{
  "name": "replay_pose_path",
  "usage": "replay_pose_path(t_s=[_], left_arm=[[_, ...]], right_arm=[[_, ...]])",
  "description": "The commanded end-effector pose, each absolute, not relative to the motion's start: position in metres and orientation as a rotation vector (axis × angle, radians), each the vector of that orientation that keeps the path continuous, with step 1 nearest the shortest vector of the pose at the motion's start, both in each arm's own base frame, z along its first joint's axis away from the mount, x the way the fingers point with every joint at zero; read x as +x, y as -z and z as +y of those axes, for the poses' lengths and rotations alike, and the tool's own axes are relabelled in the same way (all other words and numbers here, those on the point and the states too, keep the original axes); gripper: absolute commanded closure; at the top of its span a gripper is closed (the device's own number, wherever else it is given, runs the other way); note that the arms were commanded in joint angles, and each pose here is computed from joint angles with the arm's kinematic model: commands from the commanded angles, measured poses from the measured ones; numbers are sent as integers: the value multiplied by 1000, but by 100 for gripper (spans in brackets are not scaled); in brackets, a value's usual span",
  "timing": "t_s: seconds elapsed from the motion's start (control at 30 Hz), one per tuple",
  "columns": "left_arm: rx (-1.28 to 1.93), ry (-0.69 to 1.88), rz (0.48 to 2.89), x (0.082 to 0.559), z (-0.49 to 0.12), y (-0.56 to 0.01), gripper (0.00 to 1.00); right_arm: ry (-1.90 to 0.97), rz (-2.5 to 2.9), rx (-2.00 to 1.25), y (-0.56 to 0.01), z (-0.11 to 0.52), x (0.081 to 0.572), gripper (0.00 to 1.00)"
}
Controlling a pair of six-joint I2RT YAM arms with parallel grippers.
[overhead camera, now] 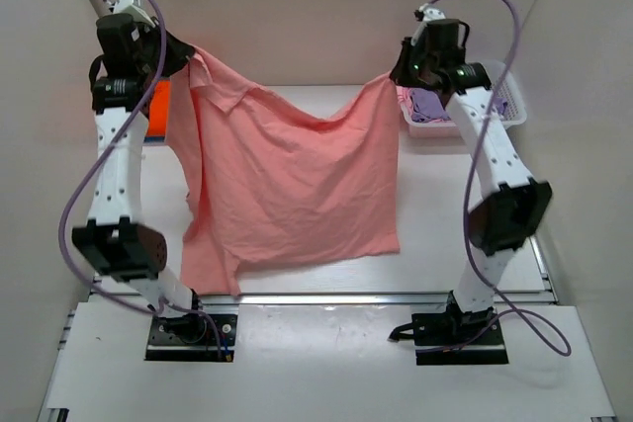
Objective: Fold and stack the t-shirts
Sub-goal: Flatten out the tshirt
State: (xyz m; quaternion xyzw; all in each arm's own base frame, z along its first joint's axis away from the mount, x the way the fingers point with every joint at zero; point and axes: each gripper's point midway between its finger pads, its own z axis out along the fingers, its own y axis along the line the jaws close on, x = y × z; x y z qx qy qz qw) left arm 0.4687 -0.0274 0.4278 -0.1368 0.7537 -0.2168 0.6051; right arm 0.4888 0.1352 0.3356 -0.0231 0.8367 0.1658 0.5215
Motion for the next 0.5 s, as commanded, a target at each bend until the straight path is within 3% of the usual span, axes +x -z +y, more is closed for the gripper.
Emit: replay_pose_path(t_s=[0.0, 0.13, 0.2, 0.33, 0.47], left_arm=[[-253, 562, 1652, 480, -23, -475, 100], [-214, 660, 1488, 468, -12, -556, 100], [-185, 760, 1367, 446, -11, -596, 100], [-124, 800, 1326, 416, -16, -613, 100], [-144, 782, 1451, 416, -36, -561, 100]], right_arm=[[-377, 1846, -102, -409, 142, 513, 100], [-377, 1734, -107, -457, 149, 517, 100], [-389, 1653, -101, -487, 143, 492, 100], [-353, 1620, -82, -500, 120, 473, 100], [-322, 1750, -80, -455, 98, 485, 100]])
